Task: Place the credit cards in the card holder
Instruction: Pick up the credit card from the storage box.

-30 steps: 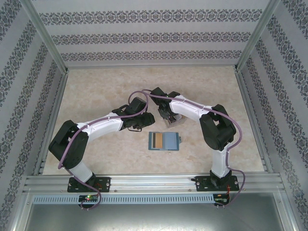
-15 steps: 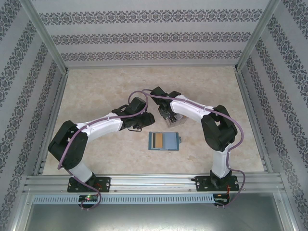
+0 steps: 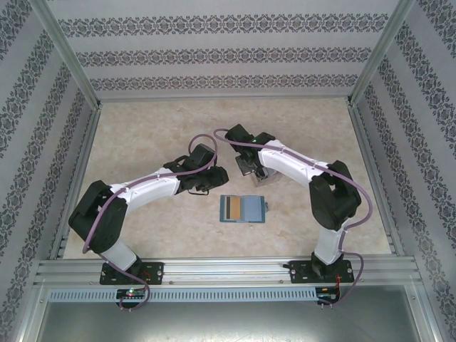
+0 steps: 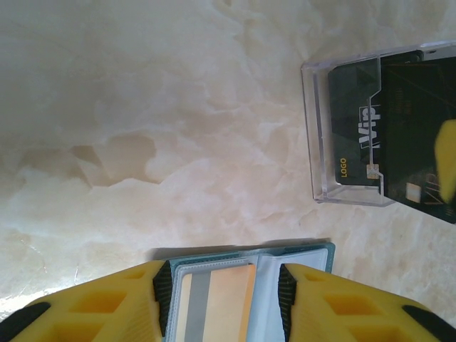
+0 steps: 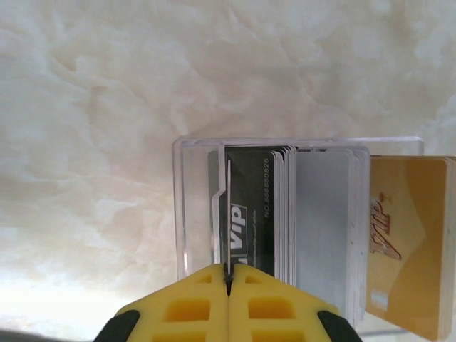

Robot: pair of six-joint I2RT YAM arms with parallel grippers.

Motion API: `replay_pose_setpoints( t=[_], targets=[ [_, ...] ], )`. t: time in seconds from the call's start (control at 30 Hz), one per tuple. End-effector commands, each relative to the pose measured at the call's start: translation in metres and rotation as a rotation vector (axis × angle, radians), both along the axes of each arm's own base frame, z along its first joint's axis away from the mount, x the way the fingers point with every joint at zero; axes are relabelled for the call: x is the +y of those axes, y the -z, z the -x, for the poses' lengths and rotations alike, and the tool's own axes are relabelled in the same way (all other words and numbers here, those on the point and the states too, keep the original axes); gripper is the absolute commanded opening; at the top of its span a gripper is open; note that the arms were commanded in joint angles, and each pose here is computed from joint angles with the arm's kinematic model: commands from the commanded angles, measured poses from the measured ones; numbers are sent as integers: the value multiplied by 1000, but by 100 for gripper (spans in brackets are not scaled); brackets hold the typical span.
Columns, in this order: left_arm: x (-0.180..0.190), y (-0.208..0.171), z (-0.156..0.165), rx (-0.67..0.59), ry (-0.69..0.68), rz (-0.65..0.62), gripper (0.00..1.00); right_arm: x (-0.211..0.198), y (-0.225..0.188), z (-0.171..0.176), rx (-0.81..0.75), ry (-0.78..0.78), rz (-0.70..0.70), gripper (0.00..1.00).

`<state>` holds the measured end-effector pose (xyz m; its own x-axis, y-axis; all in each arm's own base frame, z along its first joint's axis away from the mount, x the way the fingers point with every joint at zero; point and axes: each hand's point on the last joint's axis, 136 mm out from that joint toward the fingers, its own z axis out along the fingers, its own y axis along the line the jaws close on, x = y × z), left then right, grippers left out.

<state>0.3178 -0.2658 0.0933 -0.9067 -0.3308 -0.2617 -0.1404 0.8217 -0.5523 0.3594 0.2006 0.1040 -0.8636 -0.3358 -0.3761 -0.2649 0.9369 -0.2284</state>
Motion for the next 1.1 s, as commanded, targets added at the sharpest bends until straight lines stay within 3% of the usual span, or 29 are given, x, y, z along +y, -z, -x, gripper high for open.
replay_pose_setpoints(
  t=[0.0, 0.5, 0.83, 1.07],
  targets=[
    [4, -10, -1, -13, -15, 17, 46, 5, -22, 16, 1, 12, -102, 3],
    [-10, -67, -16, -101, 35, 437, 60, 9, -91, 62, -103, 150, -879, 0],
    [-32, -79, -17, -85, 122, 564, 63, 21, -102, 83, -39, 178, -1131, 0],
    [-46, -88, -16, -73, 177, 654, 63, 24, -107, 85, -7, 192, -1208, 0]
  ],
)
